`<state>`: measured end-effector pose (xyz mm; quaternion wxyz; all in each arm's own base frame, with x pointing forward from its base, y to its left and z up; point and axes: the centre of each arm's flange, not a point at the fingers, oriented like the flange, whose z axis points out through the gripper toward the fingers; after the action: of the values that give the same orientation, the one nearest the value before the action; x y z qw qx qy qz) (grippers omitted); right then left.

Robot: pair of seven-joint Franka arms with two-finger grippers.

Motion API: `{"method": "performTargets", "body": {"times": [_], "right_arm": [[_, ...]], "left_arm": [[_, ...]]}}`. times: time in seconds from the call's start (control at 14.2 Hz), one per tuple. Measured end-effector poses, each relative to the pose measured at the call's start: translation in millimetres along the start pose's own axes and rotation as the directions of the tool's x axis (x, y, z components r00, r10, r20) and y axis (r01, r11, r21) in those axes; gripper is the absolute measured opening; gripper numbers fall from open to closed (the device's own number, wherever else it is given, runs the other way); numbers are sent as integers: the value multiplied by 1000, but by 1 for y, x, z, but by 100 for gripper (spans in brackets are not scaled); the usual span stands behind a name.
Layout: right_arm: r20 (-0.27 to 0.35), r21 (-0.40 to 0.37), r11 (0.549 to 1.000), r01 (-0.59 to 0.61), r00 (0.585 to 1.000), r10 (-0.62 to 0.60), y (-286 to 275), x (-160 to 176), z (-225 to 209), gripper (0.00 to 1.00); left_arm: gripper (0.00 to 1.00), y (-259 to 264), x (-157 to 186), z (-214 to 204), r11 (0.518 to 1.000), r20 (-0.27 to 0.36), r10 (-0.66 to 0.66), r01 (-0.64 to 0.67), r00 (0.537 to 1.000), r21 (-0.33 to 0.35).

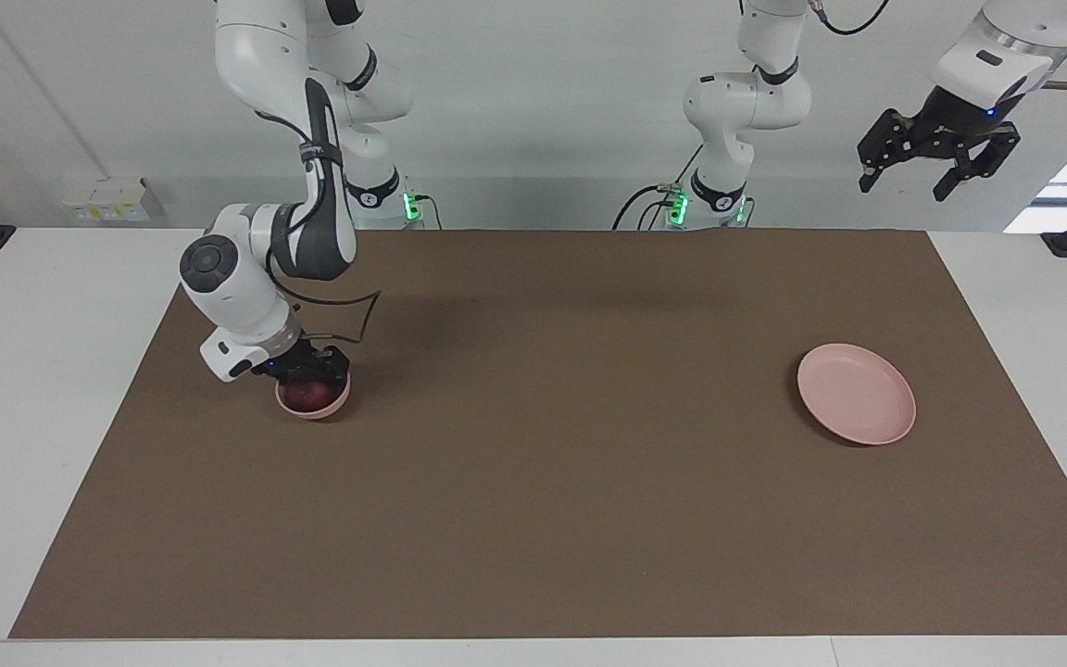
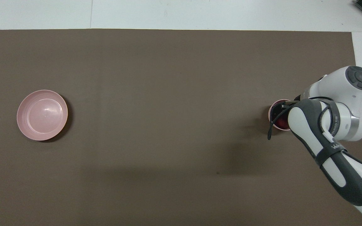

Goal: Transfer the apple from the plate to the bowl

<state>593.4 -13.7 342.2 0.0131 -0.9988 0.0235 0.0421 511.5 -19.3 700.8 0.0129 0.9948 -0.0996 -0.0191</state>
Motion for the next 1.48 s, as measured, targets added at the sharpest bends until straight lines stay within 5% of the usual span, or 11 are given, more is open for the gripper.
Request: {"method": "performTargets", "body": {"times": [0.42,0.91,1.48], "right_arm": [[-98,-33,999,43,994,-46,-7,-1,-77,100],[-76,-45,997,55,995,-59,-4,-55,-216,100],[-82,-29,999,35,996,-38,9,-111,-323,100]], "left_arm": [[100,0,0,0,1000,0,0,0,1000,0],[100,0,0,0,1000,0,0,0,1000,0],[100,0,0,0,1000,0,0,0,1000,0]]}}
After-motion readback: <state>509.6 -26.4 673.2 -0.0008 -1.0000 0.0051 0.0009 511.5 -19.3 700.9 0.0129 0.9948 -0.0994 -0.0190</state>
